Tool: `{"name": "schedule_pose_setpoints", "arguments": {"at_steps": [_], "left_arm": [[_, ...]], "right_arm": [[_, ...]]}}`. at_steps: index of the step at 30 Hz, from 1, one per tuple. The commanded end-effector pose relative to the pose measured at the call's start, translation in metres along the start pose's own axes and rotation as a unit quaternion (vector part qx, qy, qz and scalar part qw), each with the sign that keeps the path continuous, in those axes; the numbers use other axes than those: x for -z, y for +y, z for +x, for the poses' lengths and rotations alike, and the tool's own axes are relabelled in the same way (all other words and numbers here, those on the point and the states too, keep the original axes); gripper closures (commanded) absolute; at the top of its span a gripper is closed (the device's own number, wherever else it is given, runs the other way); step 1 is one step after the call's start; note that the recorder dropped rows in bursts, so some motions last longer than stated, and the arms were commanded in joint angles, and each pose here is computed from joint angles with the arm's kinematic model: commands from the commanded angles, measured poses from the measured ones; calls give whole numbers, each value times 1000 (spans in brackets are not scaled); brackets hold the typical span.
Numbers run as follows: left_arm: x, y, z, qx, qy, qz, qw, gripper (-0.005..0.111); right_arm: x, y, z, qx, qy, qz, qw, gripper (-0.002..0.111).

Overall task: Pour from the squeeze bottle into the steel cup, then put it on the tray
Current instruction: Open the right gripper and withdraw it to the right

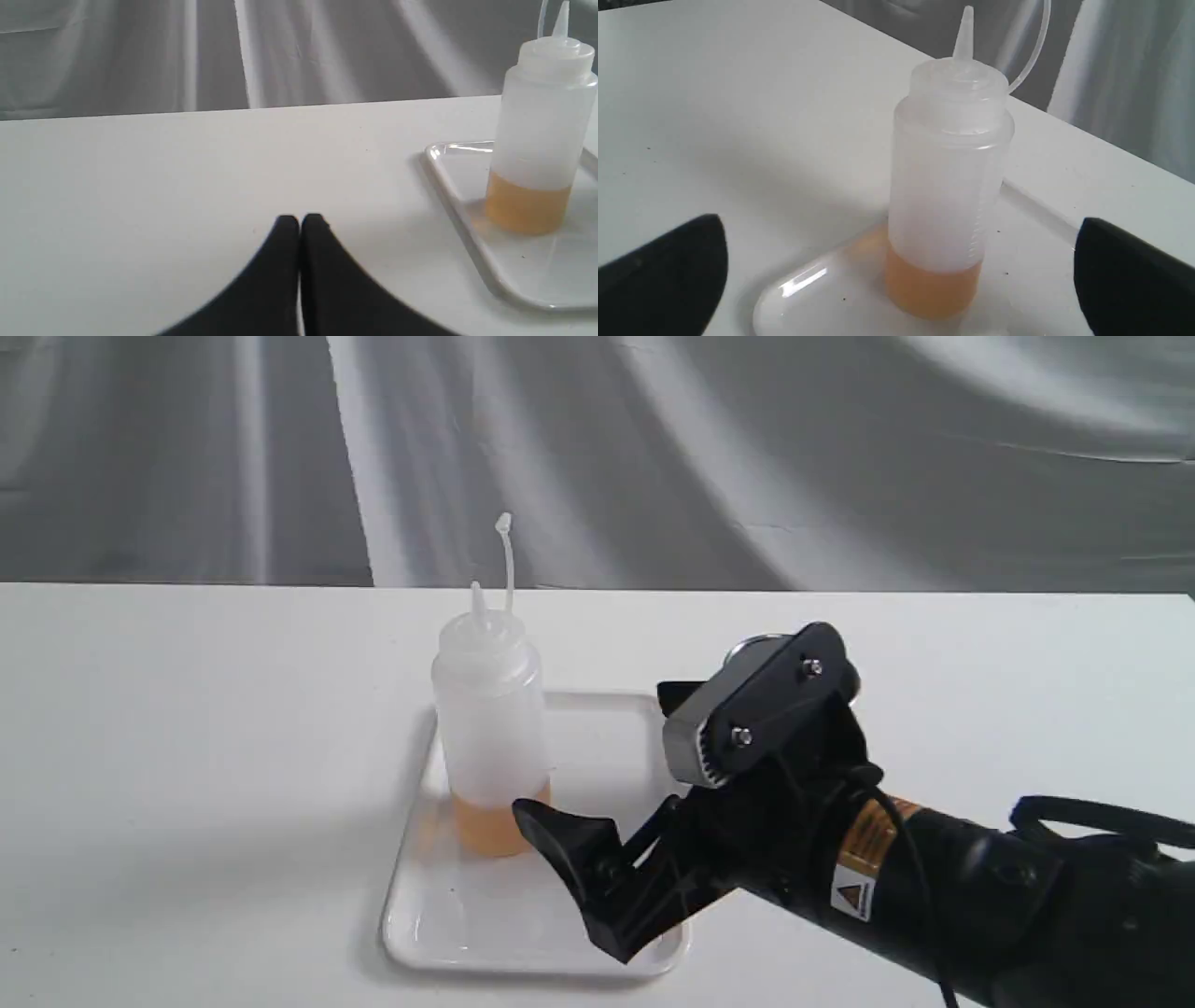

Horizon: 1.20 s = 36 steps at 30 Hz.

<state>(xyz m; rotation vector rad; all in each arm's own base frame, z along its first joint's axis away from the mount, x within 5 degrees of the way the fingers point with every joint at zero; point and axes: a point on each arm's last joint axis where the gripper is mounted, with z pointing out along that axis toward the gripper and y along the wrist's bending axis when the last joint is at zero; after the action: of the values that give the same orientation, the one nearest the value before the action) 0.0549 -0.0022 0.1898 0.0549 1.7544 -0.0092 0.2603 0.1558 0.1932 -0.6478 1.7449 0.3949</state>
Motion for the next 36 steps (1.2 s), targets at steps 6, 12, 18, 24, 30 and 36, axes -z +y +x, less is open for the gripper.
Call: {"name": "schedule_pose_setpoints", "arguments": {"at_steps": [6, 12, 18, 24, 30, 36], "left_arm": [[0, 0, 1, 2, -3, 3, 1000, 107], [0, 0, 1, 2, -3, 3, 1000, 107], [0, 0, 1, 1, -3, 3, 1000, 107], [0, 0, 1, 1, -3, 3, 1000, 107], [0, 0, 1, 2, -3, 3, 1000, 107], [0, 0, 1, 2, -3, 3, 1000, 107]], "right_arm": [[27, 5, -14, 19, -28, -11, 999, 3], [41, 8, -23, 58, -14, -26, 998, 3], [52, 9, -33, 33, -20, -30, 999, 3], [65, 14, -41, 42, -25, -51, 998, 3], [74, 15, -44, 27, -13, -53, 998, 3], [85, 18, -41, 20, -19, -60, 998, 5]]}}
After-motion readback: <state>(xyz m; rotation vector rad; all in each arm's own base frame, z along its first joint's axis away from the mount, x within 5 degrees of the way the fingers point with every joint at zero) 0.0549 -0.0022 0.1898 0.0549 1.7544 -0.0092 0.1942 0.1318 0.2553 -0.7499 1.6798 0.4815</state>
